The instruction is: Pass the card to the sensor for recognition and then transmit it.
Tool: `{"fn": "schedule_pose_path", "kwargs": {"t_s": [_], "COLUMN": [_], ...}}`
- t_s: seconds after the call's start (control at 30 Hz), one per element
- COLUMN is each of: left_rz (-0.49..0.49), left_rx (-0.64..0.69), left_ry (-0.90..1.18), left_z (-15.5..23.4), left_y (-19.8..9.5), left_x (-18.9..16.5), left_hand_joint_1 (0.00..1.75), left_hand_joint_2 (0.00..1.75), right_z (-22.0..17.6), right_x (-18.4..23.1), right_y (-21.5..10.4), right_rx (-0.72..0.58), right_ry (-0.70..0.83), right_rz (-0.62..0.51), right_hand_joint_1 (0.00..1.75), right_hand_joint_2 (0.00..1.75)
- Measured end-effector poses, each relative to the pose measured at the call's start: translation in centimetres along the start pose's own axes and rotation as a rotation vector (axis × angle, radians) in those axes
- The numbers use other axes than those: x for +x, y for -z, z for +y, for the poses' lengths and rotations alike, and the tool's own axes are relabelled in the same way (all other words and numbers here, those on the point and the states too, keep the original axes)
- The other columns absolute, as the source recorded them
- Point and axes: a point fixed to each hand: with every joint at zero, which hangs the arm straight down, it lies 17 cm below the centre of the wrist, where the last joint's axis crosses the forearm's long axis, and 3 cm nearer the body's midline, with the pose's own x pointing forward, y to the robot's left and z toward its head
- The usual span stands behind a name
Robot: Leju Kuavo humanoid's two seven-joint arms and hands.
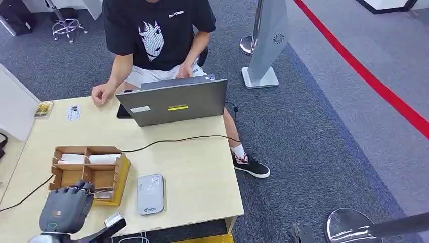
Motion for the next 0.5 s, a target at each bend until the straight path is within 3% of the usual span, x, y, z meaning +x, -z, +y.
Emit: {"fn": "schedule_pose_path", "kwargs": {"t_s": [0.27,0.5], "left_rz": [0.034,0.072], "left_rx": [0.203,0.266], "left_ry": [0.081,0.136], "left_z": [11.9,16.8], "left_y": [7.4,10.3], "left_x": [-4.0,-6.2], "left_hand_joint_1": [1.75,1.75], "left_hand_joint_2": [1.75,1.75], "right_z": [0.5,1.6], "right_x": [-0.6,-0.8], "right_y": [0.1,0.3], "right_rx": [0.02,0.055], "right_ry": [-0.051,-0.077], "right_rz": [0.019,0.011], "right_hand_joint_1": [0.0,0.0], "right_hand_joint_2": [1.75,1.75]}}
